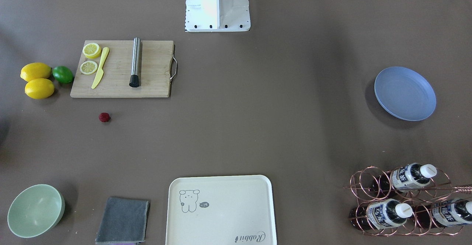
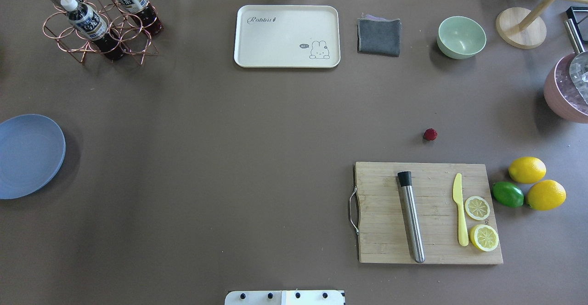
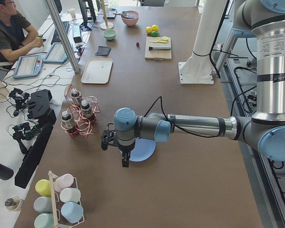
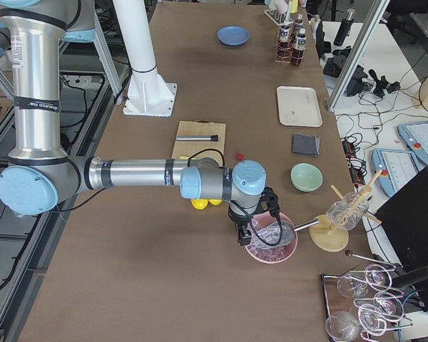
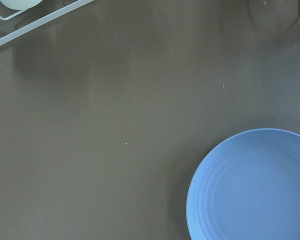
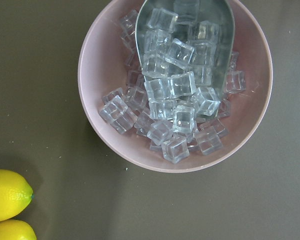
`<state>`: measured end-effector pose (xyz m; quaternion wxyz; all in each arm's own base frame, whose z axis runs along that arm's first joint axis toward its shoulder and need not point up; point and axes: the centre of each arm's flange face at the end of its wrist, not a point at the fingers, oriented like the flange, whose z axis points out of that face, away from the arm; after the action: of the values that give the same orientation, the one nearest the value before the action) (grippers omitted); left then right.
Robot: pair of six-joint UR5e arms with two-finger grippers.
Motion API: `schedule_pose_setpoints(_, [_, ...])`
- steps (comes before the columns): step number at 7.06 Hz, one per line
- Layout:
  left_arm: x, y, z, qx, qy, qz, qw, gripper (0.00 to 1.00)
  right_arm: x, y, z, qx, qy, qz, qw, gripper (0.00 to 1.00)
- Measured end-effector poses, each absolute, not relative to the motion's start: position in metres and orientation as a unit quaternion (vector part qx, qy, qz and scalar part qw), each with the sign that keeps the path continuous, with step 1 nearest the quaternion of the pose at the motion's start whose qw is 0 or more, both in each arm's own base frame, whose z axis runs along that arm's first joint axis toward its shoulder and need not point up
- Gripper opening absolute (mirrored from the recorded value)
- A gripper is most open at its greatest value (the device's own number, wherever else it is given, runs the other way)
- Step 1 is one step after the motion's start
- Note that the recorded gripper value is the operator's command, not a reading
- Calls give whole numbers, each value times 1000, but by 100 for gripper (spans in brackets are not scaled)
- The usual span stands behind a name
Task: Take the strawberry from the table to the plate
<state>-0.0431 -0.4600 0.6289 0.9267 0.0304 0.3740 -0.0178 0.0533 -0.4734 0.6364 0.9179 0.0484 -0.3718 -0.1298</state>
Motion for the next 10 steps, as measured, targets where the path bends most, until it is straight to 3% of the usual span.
schedule_pose_setpoints(10, [-48, -439, 616, 33, 382, -63, 921, 98, 51, -473, 637, 48, -374, -132, 917, 100])
